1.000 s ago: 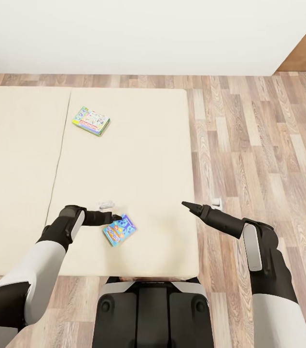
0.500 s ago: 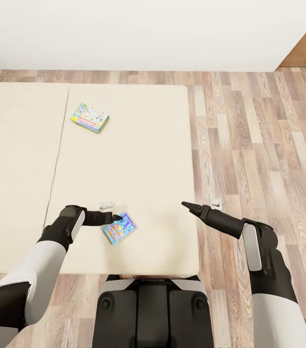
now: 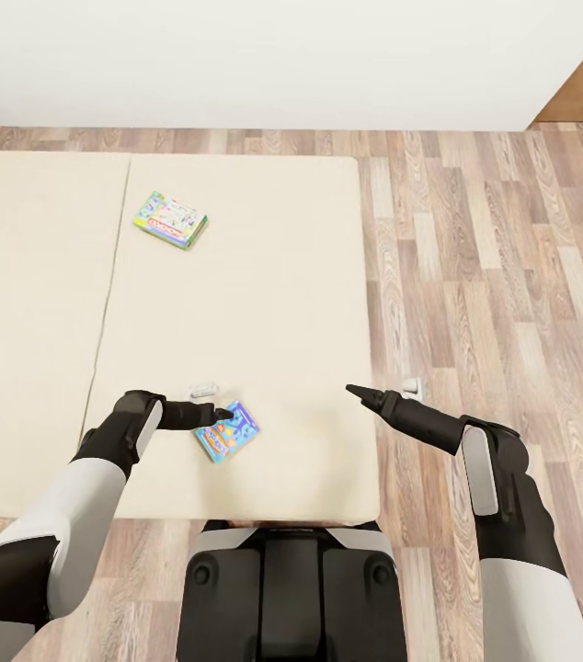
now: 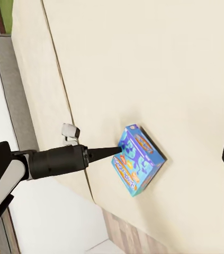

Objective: Put all the toys in the child's room - the three board games (two on the bed and one on the table), the two jigsaw puzzles on the table, and the tennis ball on the table - inside the toy box on the table in the child's room.

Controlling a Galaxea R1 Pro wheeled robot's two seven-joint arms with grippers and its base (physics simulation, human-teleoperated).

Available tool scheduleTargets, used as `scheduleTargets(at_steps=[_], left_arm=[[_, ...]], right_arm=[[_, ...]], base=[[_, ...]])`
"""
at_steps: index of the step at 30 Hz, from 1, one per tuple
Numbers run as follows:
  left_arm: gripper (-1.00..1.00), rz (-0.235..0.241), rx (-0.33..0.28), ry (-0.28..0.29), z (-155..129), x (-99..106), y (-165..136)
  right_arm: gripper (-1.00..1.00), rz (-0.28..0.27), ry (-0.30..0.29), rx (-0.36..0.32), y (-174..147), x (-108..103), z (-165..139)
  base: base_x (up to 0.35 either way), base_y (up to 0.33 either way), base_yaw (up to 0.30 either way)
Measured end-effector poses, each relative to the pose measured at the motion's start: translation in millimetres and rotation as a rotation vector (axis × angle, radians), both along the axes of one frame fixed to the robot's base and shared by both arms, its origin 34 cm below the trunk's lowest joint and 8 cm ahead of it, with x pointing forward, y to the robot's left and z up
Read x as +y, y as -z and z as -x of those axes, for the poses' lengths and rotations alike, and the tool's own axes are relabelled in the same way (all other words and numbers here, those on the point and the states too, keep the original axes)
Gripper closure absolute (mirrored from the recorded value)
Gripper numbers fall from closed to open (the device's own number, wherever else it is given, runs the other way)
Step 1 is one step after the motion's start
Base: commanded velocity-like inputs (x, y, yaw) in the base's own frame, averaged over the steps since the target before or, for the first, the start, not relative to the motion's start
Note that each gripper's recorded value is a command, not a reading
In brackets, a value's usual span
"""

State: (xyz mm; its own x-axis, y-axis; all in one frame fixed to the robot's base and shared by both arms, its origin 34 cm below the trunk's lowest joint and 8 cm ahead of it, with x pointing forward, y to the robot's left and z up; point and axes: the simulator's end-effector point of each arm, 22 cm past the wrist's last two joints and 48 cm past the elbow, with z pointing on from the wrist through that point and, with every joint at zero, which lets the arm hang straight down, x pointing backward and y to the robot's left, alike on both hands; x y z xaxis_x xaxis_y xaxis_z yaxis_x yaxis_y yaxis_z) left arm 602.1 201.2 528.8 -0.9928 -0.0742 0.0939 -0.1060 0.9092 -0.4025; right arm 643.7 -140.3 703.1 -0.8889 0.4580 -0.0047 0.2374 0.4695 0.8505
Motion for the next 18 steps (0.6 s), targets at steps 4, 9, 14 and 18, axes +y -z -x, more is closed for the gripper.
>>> scheduleTargets(at_steps=[4, 9, 14, 18], left_arm=[[-1.00, 0.000, 0.000, 0.000, 0.1, -0.1, 0.1], [-1.00, 0.000, 0.000, 0.000, 0.1, -0.1, 0.2], [-1.00, 0.001, 0.000, -0.001, 0.0, -0.3, 0.1], [-1.00, 0.001, 0.000, -0.002, 0.0, -0.3, 0.1]], right_arm=[[-1.00, 0.000, 0.000, 0.000, 0.2, 0.1, 0.1], [-1.00, 0.001, 0.000, 0.000, 0.1, 0.1, 0.0], [-1.00, 0.001, 0.000, 0.000, 0.1, 0.1, -0.1], [-1.00, 0.001, 0.000, 0.000, 0.1, 0.0, 0.0]], base=[[0.000, -0.113, 0.000], [0.000, -0.196, 0.000], [0.000, -0.072, 0.000], [0.000, -0.025, 0.000]])
